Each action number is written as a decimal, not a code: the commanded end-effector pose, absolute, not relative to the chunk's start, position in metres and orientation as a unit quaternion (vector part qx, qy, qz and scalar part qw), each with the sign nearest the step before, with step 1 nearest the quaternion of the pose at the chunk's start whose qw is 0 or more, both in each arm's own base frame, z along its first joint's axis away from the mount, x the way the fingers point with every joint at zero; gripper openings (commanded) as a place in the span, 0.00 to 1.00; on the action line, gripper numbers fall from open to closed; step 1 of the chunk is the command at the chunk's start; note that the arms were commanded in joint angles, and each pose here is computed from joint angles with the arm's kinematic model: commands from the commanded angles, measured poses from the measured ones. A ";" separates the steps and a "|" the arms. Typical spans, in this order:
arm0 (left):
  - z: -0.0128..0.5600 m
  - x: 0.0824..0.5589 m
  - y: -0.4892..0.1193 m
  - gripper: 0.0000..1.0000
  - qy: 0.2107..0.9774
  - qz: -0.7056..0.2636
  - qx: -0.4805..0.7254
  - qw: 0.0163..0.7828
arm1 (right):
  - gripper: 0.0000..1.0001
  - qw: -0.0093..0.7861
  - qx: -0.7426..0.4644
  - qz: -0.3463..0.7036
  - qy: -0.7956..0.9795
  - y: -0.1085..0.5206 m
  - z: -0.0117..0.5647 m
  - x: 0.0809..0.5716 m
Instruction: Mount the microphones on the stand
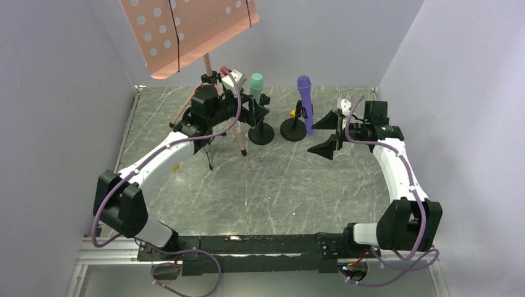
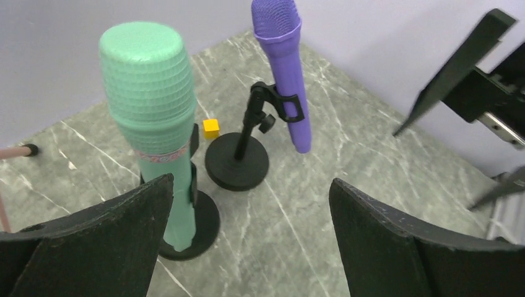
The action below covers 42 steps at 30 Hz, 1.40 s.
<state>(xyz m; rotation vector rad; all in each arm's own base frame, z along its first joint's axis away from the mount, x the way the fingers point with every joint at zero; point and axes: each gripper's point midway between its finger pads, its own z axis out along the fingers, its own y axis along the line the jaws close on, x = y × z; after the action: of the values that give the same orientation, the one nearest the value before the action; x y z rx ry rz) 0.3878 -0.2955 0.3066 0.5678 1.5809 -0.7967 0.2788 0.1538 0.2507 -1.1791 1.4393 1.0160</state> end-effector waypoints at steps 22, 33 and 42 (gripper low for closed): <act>0.305 0.189 -0.059 0.99 0.756 -0.156 0.013 0.636 | 1.00 0.635 0.162 0.047 0.754 -0.065 0.330 0.316; 0.273 0.167 -0.041 0.99 0.740 -0.138 -0.017 0.658 | 1.00 0.639 0.145 0.033 0.755 -0.062 0.315 0.301; 0.262 0.179 -0.040 0.99 0.746 -0.122 -0.014 0.654 | 1.00 0.640 0.149 0.029 0.753 -0.063 0.307 0.299</act>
<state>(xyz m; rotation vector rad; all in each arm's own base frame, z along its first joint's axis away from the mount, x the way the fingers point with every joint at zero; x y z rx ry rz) 0.1706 -0.0434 0.2620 -0.0181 1.7056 -0.3080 0.2996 -0.0585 0.3000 0.3319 1.7589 0.0913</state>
